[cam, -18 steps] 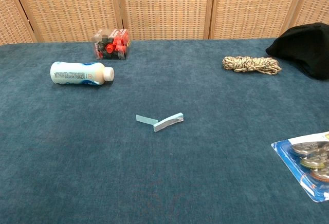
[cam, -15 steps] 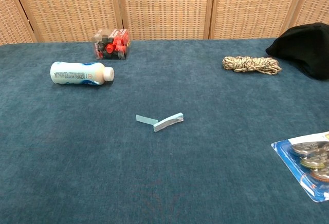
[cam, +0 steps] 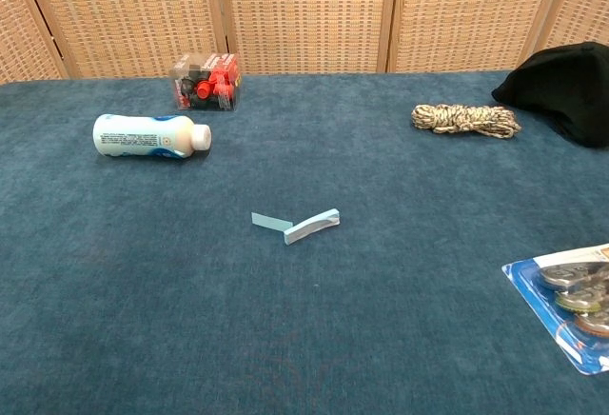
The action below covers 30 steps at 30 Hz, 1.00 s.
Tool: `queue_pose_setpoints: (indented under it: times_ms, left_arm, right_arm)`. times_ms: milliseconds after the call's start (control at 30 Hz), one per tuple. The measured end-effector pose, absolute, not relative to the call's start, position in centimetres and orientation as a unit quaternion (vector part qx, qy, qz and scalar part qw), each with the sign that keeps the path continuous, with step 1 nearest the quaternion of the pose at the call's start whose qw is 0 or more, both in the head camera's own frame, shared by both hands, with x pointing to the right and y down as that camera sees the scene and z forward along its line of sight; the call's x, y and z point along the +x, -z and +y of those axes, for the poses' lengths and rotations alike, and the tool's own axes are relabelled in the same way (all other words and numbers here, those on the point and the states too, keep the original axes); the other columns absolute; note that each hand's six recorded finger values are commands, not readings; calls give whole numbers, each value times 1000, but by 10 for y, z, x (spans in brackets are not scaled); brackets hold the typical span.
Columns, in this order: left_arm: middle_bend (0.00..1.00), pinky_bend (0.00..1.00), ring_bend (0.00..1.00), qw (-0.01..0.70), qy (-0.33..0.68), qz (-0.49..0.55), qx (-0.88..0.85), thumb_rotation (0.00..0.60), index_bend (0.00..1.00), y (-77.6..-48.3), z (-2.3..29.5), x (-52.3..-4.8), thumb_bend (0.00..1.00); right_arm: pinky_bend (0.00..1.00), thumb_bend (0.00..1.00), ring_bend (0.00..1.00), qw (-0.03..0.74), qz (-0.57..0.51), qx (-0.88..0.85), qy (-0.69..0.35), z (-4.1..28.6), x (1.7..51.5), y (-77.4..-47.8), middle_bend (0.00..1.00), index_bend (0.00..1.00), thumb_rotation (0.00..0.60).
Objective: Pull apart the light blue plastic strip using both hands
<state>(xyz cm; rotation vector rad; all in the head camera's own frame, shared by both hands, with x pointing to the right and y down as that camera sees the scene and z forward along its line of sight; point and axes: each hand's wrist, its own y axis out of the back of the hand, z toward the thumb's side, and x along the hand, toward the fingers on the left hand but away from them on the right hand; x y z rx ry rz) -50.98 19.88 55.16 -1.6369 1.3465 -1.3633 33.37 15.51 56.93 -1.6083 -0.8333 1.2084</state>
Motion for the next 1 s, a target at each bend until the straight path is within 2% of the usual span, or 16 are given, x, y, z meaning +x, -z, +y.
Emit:
queue_pose_setpoints:
  times_ms: [133,300,400,500,767,1000]
  left_arm:
    - [0,0,0,301,525,503,-617,600,0,-552,201,-509,0]
    - [0,0,0,303,531,501,-612,600,0,-551,202,-510,0]
    - [0,0,0,301,535,499,-612,600,0,-552,202,-510,0]
    - [0,0,0,299,538,497,-611,600,0,-553,203,-511,0]
    - [0,0,0,293,543,497,-610,600,0,-555,202,-513,0]
    - [0,0,0,286,545,496,-612,600,0,-558,201,-515,0]
  right_arm:
    - [0,53,0,465,-294,-690,-470,130,290,-584,0,319,600]
    - [0,105,0,448,-237,-735,-451,107,221,-615,0,347,600]
    - [0,129,0,447,-215,-746,-443,101,182,-634,0,346,600]
    - [0,206,0,448,-200,-750,-444,101,158,-650,0,347,600]
    - [0,309,0,450,-170,-746,-460,107,119,-690,0,371,600]
    - [0,353,0,442,-158,-748,-470,118,104,-712,4,409,600]
